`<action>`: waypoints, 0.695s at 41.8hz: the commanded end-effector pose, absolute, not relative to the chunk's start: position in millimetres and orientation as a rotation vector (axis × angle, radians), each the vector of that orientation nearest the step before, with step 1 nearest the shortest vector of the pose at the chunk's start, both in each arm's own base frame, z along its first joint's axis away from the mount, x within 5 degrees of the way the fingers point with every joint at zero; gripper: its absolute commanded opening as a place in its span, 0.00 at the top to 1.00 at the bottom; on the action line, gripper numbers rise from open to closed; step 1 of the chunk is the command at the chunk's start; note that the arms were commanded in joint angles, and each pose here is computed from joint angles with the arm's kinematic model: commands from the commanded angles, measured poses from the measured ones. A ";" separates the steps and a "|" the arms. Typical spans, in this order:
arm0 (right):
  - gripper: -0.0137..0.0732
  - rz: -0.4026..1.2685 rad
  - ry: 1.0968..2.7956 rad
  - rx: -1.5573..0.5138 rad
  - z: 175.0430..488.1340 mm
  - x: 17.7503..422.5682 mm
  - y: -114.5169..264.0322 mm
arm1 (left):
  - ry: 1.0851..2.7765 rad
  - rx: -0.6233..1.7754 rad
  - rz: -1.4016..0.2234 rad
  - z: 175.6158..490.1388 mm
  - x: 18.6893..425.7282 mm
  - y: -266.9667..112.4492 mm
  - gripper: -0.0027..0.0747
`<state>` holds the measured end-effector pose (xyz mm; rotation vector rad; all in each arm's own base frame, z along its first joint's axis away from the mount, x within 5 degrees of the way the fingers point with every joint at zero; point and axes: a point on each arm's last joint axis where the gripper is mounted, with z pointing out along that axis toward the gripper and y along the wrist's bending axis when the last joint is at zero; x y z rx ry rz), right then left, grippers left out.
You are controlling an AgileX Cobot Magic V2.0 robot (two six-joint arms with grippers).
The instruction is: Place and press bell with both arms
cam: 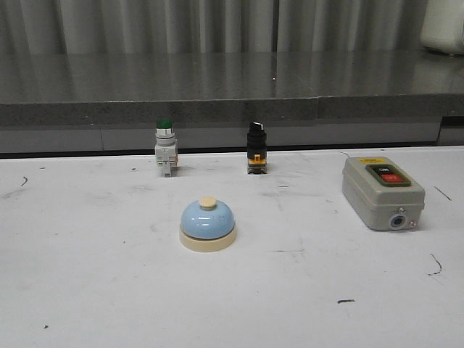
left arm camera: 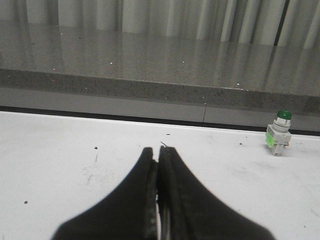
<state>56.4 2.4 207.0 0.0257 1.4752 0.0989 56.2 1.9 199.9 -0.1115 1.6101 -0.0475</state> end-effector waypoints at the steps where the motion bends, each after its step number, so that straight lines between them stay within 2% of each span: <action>1: 0.92 0.087 1.379 0.028 216.4 53.7 1.5 | 1.540 -0.120 -0.059 199.6 56.1 2.2 0.99; 29: 0.92 0.087 1.378 0.028 216.5 53.6 1.5 | 1.543 -0.081 -0.099 199.6 56.1 -0.7 0.99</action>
